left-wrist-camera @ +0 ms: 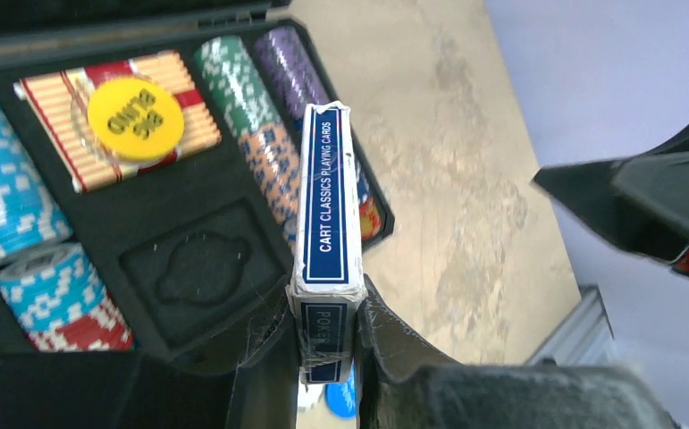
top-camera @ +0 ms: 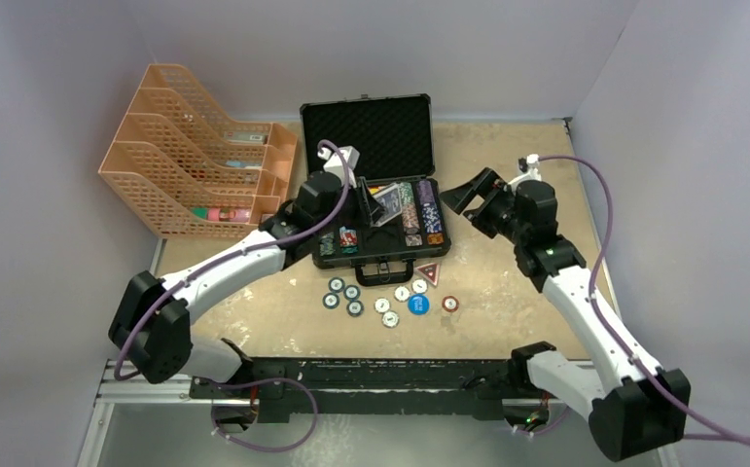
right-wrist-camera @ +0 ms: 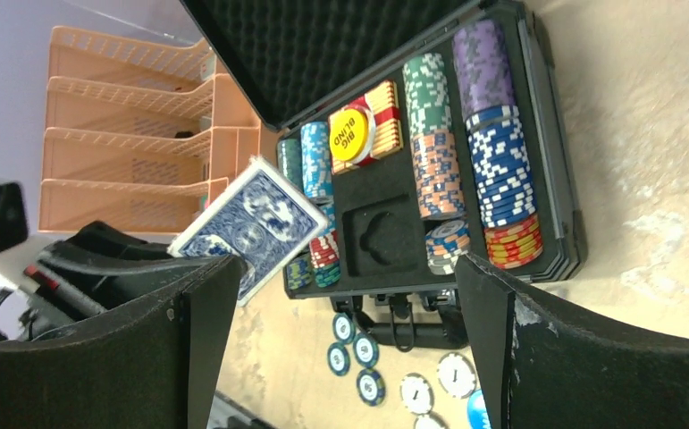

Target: Pack up texas hold em set

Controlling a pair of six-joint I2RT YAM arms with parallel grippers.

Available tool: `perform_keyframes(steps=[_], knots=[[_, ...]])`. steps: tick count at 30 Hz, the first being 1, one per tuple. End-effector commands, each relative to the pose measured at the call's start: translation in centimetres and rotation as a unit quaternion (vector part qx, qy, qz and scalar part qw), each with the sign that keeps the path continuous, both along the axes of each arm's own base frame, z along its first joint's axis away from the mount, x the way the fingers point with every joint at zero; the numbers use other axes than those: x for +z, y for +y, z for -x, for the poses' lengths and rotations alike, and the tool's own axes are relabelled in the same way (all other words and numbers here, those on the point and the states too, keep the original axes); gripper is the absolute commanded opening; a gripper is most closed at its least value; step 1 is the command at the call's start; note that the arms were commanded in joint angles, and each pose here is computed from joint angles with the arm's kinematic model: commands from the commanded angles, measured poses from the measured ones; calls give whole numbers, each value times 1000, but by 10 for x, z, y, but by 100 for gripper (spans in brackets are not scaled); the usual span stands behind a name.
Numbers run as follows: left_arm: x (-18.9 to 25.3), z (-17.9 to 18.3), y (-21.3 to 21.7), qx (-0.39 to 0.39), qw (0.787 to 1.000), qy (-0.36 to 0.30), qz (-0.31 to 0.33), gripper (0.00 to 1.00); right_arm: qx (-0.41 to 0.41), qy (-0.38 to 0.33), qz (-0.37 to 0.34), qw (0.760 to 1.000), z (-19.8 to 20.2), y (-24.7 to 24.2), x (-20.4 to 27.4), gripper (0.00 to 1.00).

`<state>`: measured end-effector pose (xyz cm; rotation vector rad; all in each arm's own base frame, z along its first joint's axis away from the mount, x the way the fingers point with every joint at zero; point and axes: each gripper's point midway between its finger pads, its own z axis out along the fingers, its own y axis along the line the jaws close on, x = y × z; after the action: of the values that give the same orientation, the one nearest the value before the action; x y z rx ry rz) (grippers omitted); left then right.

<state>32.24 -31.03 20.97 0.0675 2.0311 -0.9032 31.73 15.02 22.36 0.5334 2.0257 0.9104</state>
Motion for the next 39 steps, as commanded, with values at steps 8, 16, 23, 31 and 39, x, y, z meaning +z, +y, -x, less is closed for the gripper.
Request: perform_keyframes(steps=[8, 16, 23, 31, 39], knots=[[-31, 21, 11, -78, 986, 148, -26, 0, 19, -19, 65, 997, 7, -10, -13, 89], [-61, 9, -8, -86, 978, 190, -8, 0, 30, -24, 52, 998, 8, -5, -18, 88], [-73, -4, -21, -78, 977, 199, 23, 0, 35, -19, 25, 999, 13, 1, -22, 87], [-95, -8, -9, -46, 976, 213, -8, 37, 36, -9, 29, 999, 12, 1, -28, 87], [-82, -27, 33, 45, 981, 173, -76, 71, 38, -1, 24, 999, 9, 4, -34, 87]])
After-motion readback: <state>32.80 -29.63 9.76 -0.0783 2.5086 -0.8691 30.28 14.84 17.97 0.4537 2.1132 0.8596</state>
